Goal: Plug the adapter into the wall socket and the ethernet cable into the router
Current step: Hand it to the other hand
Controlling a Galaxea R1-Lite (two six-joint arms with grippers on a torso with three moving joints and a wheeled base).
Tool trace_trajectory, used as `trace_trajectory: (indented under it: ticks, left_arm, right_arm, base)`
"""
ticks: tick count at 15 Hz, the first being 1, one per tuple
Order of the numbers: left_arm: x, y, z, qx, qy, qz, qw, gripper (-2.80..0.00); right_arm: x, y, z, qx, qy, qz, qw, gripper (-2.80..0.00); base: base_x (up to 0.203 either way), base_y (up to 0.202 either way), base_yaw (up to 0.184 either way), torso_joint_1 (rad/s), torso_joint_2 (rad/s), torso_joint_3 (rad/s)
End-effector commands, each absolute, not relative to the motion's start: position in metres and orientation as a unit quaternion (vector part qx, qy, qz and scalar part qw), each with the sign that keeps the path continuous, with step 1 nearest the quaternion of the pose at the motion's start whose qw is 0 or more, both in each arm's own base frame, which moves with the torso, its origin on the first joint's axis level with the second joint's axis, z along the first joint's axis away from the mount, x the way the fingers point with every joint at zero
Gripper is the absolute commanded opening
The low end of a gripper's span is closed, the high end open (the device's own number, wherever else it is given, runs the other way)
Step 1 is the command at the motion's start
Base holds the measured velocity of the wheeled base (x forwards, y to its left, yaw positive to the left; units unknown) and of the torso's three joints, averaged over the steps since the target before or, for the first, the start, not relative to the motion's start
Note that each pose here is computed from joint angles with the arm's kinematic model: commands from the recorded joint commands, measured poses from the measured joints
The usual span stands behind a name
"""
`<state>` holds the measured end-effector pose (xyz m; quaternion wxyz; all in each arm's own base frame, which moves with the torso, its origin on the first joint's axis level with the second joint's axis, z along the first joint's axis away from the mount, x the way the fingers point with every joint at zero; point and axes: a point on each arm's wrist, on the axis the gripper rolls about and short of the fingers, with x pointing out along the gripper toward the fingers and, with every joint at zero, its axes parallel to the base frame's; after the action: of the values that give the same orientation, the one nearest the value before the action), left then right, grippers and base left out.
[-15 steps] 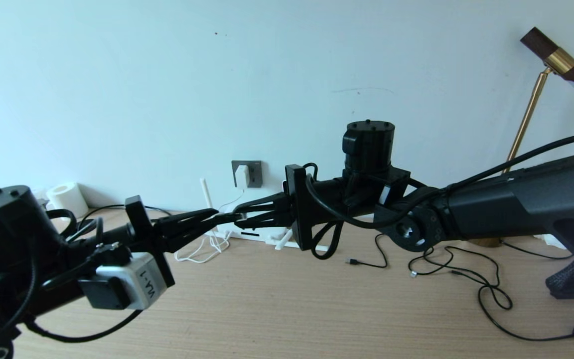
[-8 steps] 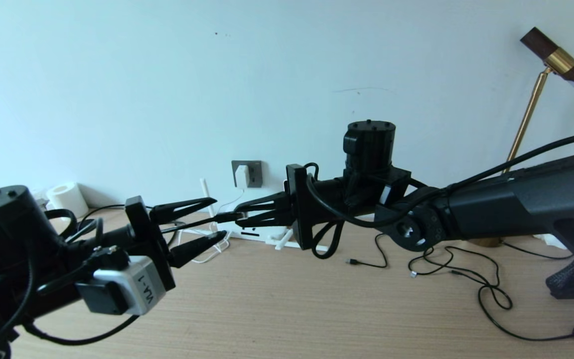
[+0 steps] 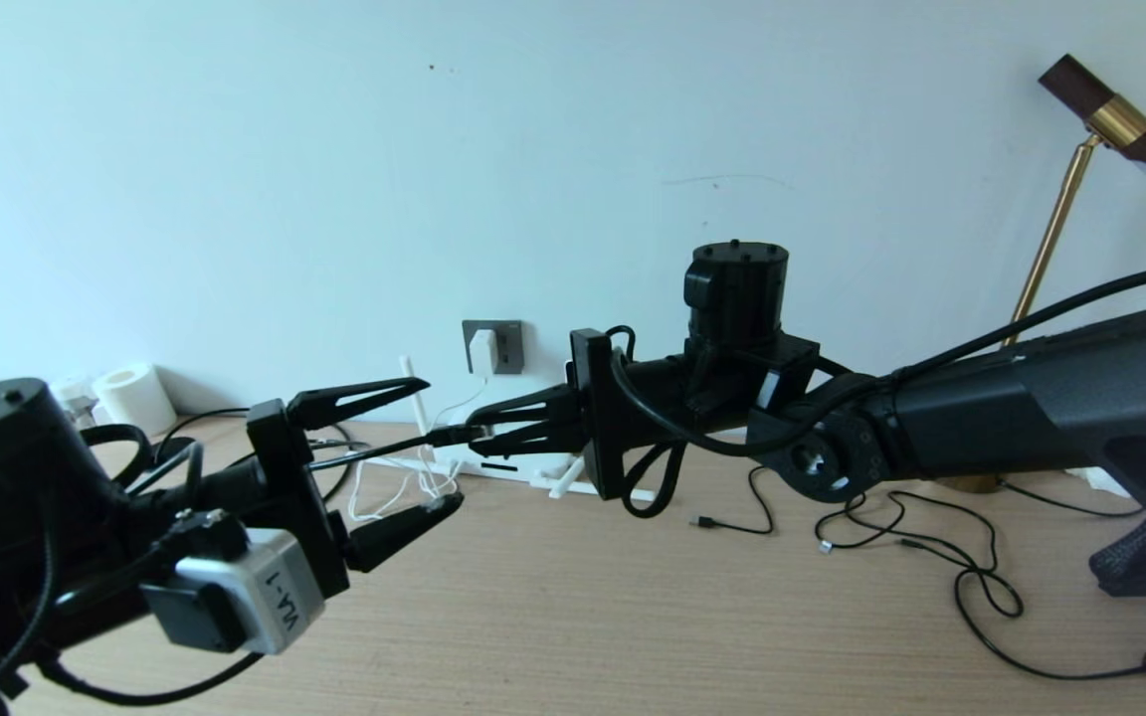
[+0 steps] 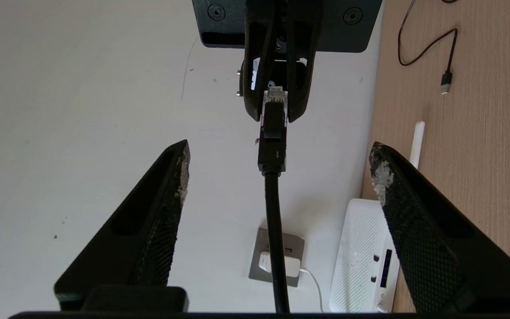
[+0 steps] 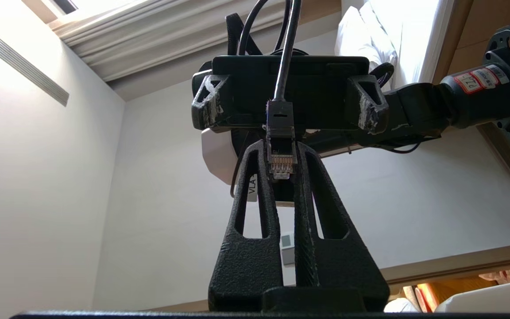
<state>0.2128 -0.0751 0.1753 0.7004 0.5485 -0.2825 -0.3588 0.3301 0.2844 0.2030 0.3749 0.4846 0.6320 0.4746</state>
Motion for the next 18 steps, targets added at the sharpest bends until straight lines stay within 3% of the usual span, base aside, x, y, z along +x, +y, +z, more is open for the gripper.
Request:
trace_trajectory:
  ticks: [1, 18]
  left_arm:
    - [0.2117, -0.0750, 0.1762, 0.551, -0.288, -0.357, 0.697, 0.00]
    - [0.2064, -0.0816, 0.1792, 0.540, -0.301, -0.369, 0.694, 0.00]
  right_arm:
    - [0.3298, 0.2844, 0.2036, 0.483, 0.635, 0.475, 0.371, -2.80]
    - [0.3271, 0.2844, 0.2037, 0.471, 0.643, 0.483, 0.362, -2.80]
  base:
    - [0.000, 0.000, 0.000, 0.000, 0.00, 0.000]
    - [0.000, 0.000, 0.000, 0.000, 0.00, 0.000]
